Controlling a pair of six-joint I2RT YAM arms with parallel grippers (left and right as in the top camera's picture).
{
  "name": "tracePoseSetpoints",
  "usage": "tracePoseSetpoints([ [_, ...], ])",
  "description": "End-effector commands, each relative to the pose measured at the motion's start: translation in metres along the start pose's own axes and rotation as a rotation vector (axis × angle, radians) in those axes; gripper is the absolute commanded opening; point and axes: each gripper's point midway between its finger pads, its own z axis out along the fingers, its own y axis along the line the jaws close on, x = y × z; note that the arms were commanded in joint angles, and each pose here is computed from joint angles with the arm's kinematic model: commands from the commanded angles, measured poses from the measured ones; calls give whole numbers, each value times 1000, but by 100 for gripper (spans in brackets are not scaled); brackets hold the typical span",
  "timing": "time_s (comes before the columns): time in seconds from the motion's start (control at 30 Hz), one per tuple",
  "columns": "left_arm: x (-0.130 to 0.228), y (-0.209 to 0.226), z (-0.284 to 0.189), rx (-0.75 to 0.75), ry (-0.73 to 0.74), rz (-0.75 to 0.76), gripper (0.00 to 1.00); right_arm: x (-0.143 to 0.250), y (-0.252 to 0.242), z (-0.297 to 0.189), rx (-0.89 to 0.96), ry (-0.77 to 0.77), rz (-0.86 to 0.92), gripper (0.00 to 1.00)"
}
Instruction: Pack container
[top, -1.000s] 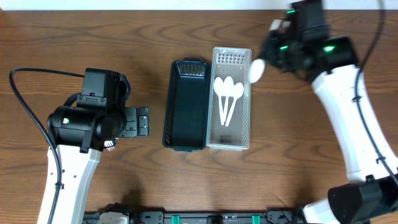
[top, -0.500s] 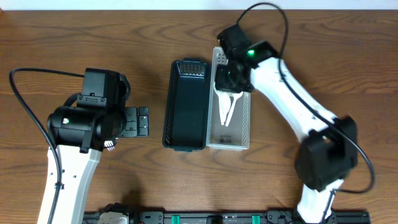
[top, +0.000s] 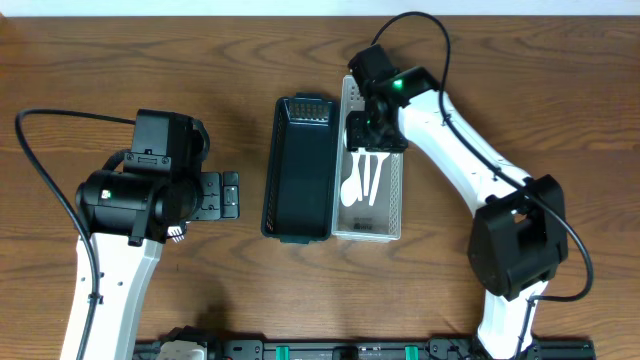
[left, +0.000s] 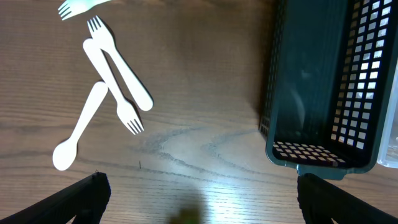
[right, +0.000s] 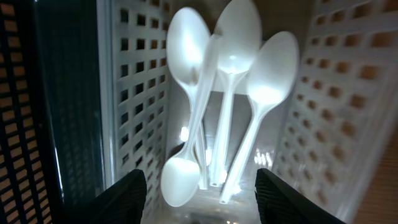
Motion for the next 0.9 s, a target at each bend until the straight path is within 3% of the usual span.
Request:
tracePoseSetpoints([
  [0.0,-3,4,-2,-17,-6,-2,98,-33,-13,-57,-34,-144,12,60],
  [0.07,-3,8,-2,-42,-8,-15,98,-43,-27,-77,-40,-185,47,60],
  [0.23,6,65,-15,-290,-47,-323,98,-57,-86,-130,-17,-266,155,63],
  [0.4,12,89,-29,-317,-98,-502,98,-46,-150,-143,47,-224,255,64],
  [0.63,12,99,-27,-300,-82,-536,98,-16,-225,-149,113,-122,426,64],
  [0.87,-55,90,-47,-169,-92,-385,98,-8,-247,-153,130,-104,436,64],
])
